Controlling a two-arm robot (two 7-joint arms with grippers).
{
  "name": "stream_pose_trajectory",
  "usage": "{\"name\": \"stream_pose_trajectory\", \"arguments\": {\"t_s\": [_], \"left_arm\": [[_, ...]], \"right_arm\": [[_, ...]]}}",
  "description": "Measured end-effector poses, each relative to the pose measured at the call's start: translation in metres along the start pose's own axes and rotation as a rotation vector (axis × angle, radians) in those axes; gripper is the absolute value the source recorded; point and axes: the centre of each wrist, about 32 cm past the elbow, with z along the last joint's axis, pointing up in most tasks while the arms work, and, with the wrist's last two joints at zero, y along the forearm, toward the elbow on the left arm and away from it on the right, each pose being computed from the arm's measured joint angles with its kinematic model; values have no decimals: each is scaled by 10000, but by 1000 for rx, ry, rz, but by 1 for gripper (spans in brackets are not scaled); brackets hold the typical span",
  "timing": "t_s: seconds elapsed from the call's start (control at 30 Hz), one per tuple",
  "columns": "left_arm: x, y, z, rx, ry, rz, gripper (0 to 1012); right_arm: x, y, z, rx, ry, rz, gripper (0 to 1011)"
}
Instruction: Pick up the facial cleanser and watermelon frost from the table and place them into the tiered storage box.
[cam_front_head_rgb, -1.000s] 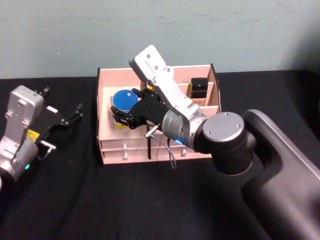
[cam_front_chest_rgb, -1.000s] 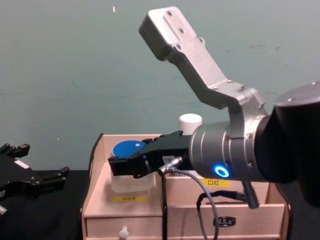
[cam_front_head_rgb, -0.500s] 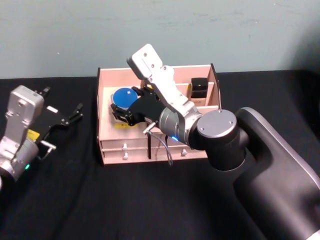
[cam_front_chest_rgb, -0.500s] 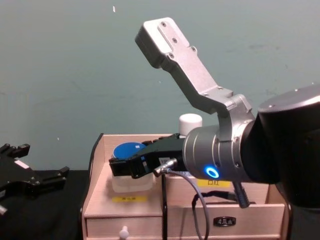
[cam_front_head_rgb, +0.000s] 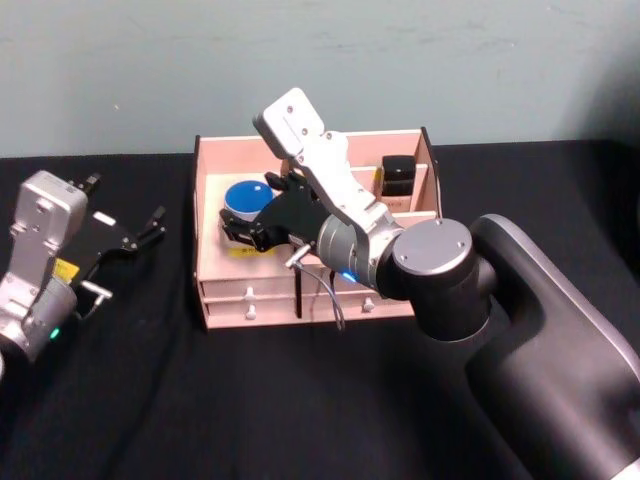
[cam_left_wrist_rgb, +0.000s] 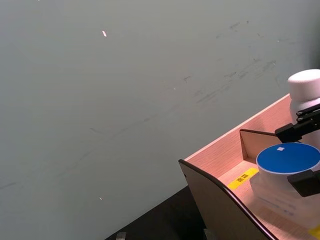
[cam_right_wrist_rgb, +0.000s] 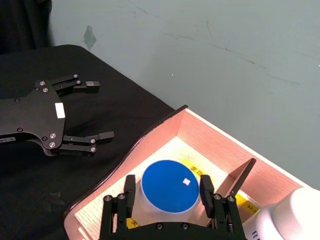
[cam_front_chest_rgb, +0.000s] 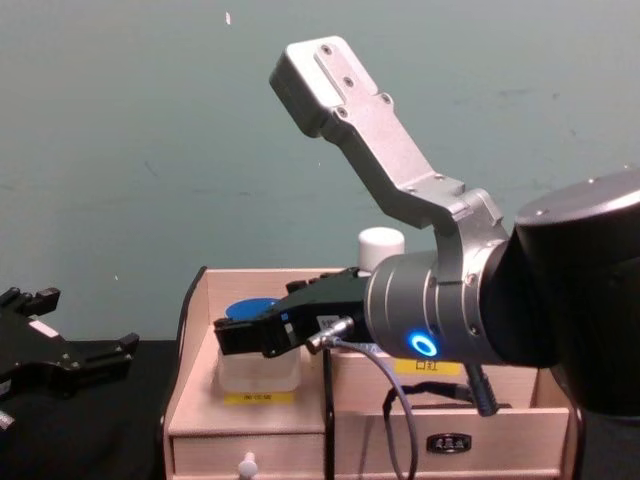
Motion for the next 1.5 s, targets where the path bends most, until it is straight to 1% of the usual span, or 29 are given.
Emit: {"name": "stream_pose_trajectory", "arguments": {"t_s": [0.13,0.17,0.27,0.43,0.57,0.67,0.73,0.77,0.87,0.9,0.97,1.0,1.03,1.07,1.1,1.17,1.2,1.23,1.33,1.5], "left_arm": [[0,0,0,0,0,0,1001],[0,0,0,0,0,0,1001],[0,0,0,0,0,0,1001],[0,0,0,0,0,0,1001],[0,0,0,0,0,0,1001],[0,0,0,0,0,0,1001],[0,0,0,0,0,0,1001],[0,0,0,0,0,0,1002],[0,0,0,0,0,0,1001],[0,0,0,0,0,0,1001],[0,0,0,0,0,0,1001],[0,0,0,0,0,0,1001],[0,0,0,0,0,0,1001],[0,0,0,0,0,0,1001],[0,0,-1,0,0,0,1001],[0,0,0,0,0,0,1001],[0,0,0,0,0,0,1001],[0,0,0,0,0,0,1001],[0,0,0,0,0,0,1001],[0,0,0,0,0,0,1001]], "right_arm": [[-1,-1,2,1,0,0,883],[-1,-1,2,1,0,0,929],[-2,-2,1,1,0,1,1002],[-1,-11,0,7,1,0,1003],[5,-60,13,38,-5,-2,1003],[6,-164,48,86,-18,-2,1003],[3,-218,60,108,-25,-3,1002],[5,-281,67,129,-32,-8,1003],[10,-372,77,158,-43,-20,1002],[21,-443,76,180,-53,-38,1003],[38,-517,68,201,-59,-61,1003],[59,-583,68,219,-62,-83,1003],[59,-583,68,219,-62,-83,1003],[118,-701,50,240,-62,-126,1003],[158,-774,31,249,-60,-155,1003],[203,-841,15,257,-59,-183,1003],[255,-907,-17,258,-54,-213,1003],[255,-907,-17,258,-54,-213,1003],[374,-1037,-108,251,-36,-277,1003],[516,-1153,-237,230,-13,-354,1002]]}}
